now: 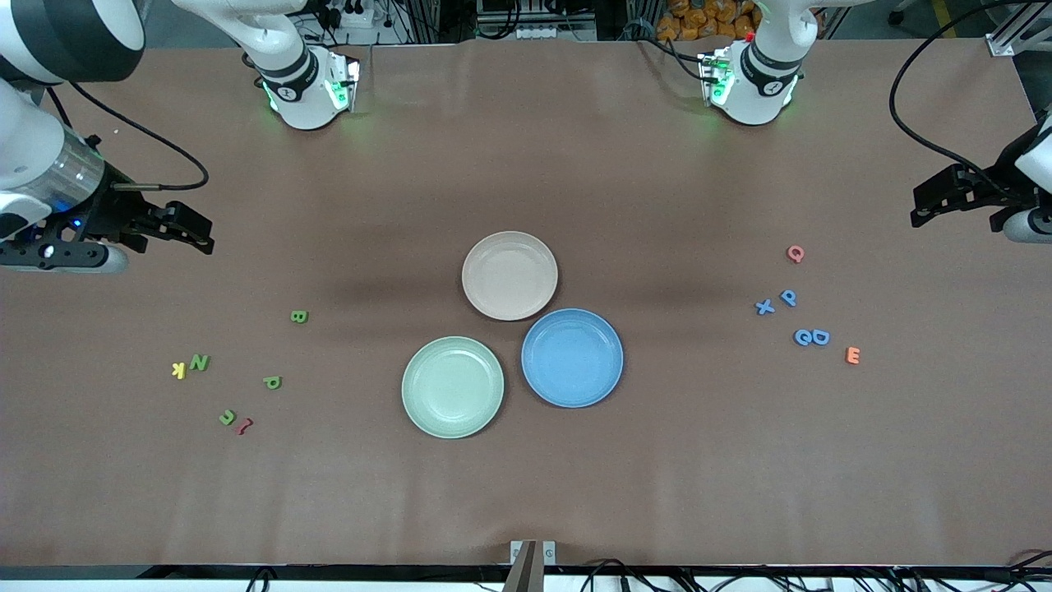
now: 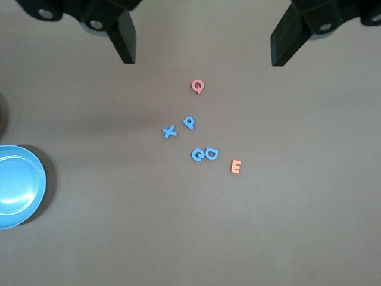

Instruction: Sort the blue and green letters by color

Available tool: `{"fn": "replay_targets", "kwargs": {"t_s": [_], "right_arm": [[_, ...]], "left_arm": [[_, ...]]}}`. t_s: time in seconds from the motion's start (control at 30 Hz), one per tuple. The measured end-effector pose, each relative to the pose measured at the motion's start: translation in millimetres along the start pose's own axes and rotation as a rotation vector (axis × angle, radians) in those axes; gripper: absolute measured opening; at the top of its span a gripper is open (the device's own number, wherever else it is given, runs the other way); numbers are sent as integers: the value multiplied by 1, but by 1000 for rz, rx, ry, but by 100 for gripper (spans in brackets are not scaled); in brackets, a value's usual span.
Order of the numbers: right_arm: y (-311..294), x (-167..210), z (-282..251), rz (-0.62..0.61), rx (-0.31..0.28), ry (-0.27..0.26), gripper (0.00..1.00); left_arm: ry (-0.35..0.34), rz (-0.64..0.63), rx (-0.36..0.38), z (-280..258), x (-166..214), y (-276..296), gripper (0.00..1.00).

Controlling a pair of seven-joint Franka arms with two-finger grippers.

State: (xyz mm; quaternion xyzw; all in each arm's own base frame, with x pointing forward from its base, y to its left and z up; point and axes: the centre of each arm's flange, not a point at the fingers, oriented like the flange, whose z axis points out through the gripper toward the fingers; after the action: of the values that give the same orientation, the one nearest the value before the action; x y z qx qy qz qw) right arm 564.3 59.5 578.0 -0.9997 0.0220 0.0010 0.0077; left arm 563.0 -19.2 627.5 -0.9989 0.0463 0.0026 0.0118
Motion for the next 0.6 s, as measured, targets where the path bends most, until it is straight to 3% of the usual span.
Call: {"fn": "replay_targets", "kwargs": {"t_s": [0.6], "right_arm": [[-5, -1, -4, -11, 2, 16, 100]], "left_arm": [[-22, -1, -2, 11, 3, -2, 100]]}}
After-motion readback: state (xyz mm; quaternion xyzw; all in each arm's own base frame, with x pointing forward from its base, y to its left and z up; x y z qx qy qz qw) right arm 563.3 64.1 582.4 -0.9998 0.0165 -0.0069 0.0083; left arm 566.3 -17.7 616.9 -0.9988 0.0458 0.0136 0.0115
